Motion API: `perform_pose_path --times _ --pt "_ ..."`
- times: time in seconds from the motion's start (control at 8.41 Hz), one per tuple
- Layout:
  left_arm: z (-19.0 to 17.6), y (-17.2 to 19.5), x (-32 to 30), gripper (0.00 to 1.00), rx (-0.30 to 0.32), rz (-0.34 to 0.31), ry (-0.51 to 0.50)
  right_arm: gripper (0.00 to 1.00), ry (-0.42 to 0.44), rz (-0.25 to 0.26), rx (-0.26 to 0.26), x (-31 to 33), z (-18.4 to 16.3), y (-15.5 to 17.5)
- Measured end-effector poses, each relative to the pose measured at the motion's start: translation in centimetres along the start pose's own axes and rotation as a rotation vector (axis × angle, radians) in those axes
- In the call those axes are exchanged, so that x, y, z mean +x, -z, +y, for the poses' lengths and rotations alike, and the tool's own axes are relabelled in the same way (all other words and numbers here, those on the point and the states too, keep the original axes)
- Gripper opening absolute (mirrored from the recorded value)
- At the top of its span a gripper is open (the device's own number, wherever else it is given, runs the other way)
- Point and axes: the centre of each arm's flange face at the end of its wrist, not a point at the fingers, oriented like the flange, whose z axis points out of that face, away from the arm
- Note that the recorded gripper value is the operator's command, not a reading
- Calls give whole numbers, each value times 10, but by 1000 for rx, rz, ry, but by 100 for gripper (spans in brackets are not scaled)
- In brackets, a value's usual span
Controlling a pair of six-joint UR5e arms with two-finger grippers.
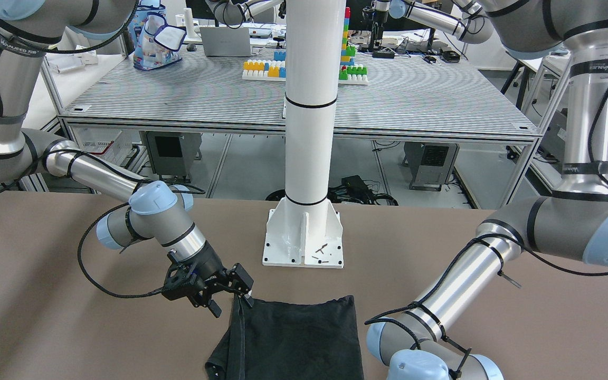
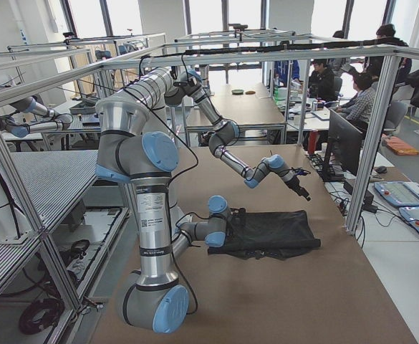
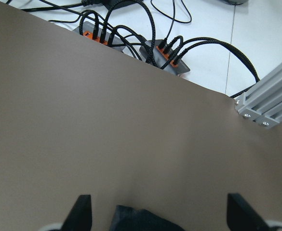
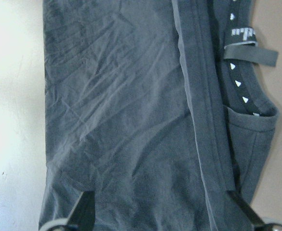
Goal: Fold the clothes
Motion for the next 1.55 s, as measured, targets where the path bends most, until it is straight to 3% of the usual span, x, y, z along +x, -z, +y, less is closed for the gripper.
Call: perform_pose_path --times 0.36,0.83,1.19,1.55 --pt "-7 1 -12 100 0 -4 16 94 103 19 73 -10 -12 -3" --pt "-3 22 -17 100 -89 49 39 94 127 103 196 -2 -39 -5" --pt "-2 43 -66 100 -88 67 -41 94 142 199 283 -9 -56 -23" --pt "-5 48 -94 100 -107 67 -52 94 297 280 319 -40 -82 -64"
